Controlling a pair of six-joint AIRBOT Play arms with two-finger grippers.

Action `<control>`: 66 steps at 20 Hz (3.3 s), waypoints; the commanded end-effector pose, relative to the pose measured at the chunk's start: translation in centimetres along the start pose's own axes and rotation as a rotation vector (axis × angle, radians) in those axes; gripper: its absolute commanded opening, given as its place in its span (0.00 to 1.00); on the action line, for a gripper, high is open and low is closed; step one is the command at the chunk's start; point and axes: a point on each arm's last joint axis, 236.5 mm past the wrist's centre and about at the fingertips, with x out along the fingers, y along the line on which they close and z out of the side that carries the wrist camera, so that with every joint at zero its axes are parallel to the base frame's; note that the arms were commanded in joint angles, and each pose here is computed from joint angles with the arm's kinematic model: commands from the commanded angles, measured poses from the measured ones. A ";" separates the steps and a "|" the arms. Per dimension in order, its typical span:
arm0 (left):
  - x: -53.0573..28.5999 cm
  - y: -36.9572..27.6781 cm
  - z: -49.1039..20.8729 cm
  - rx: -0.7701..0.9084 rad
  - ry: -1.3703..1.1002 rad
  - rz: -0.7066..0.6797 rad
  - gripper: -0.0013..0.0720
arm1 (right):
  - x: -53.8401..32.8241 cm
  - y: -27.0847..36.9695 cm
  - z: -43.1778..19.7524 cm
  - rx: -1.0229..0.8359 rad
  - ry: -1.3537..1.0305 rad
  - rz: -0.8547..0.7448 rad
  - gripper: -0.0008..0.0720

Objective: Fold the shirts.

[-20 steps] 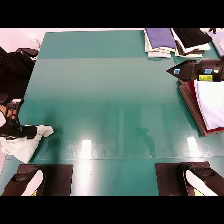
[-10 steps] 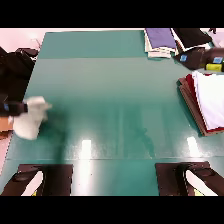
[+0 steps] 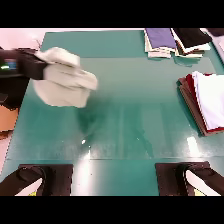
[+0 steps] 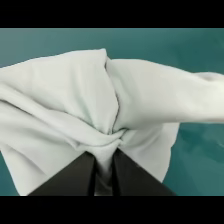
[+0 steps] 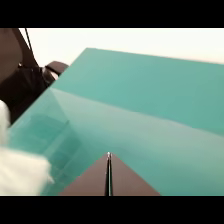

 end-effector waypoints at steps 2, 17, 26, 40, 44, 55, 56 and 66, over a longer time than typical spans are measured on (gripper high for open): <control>8.8 -10.9 -2.8 0.133 0.169 -0.211 0.06 | 1.1 0.0 1.0 -0.027 0.045 0.026 0.04; 27.6 -0.7 -9.9 -0.342 0.376 -0.173 0.84 | 2.6 -1.1 0.0 -0.040 0.131 0.024 0.04; 35.7 -2.8 -11.5 -0.525 0.299 -0.280 0.83 | 3.3 -2.1 -3.3 0.019 0.190 0.016 0.04; 23.9 6.3 -5.3 -0.268 0.231 -0.111 0.05 | 4.8 -5.7 -35.4 0.491 0.792 -0.029 0.75; 23.3 5.9 -5.6 -0.263 0.252 -0.122 0.05 | 7.5 -2.7 -43.4 0.641 0.904 0.025 0.76; 20.3 5.8 -2.4 -0.247 0.157 -0.115 0.05 | 16.2 1.2 -41.1 0.472 0.823 0.165 0.04; 17.8 5.7 0.0 -0.221 0.076 -0.105 0.05 | 16.0 1.4 -38.0 0.435 0.783 0.200 0.04; -11.7 0.7 10.7 -0.022 -0.540 -0.087 0.05 | -1.3 2.2 -6.5 0.125 0.210 0.105 0.03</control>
